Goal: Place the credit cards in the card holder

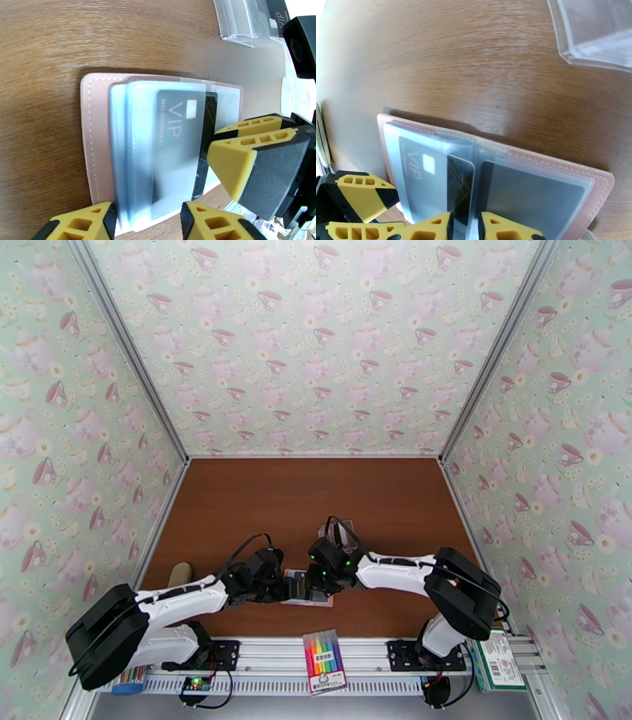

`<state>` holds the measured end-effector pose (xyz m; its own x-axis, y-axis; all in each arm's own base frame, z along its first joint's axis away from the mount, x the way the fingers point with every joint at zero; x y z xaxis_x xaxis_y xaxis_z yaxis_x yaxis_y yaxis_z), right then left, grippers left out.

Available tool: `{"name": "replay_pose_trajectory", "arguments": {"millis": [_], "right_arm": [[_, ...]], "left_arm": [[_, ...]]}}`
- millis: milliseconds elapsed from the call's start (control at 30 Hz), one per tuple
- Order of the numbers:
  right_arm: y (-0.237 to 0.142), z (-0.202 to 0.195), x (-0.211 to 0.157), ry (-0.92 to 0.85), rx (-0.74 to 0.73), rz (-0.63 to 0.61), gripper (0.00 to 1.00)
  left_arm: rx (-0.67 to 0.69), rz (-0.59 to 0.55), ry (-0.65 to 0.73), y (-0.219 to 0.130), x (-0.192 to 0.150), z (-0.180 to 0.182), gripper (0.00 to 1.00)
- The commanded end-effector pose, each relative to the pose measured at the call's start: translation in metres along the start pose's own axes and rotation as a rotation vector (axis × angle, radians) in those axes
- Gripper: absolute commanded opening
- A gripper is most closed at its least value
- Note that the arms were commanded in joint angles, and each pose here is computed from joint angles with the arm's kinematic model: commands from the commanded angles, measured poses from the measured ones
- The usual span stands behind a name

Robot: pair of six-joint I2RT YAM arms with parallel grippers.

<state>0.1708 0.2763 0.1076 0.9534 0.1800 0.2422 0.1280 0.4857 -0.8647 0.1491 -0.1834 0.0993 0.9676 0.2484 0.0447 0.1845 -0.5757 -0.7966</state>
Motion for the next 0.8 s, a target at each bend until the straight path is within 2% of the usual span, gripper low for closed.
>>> {"name": "replay_pose_trajectory", "arguments": {"millis": [0,267,767], "right_arm": [[0.0022,0.0057,0.0039,-0.018,-0.001,0.004,0.22],[0.0041,0.0068,0.005,-0.017,-0.001,0.011,0.19],[0.0009,0.0122,0.0053,-0.022,0.014,-0.002,0.2]], "left_arm": [[0.042,0.013,0.001,0.0025,-0.0033,0.008,0.51],[0.042,0.014,0.003,0.0027,-0.0027,0.0066,0.5],[0.044,0.014,0.002,0.0031,-0.0035,0.0083,0.5]]}}
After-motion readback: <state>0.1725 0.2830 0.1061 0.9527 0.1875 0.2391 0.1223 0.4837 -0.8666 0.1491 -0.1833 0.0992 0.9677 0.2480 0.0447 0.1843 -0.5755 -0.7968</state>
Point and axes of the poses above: each hand's point on the last joint's axis, 136 mm out from that joint toward the fingers, its own y axis out along the fingers, its own z axis along the line the jaws close on, x = y × z, the point moved 9 cm from there along -y, back along the fingers, and after that the axes turned 12 degrees about -y, right-handed, at the moved point
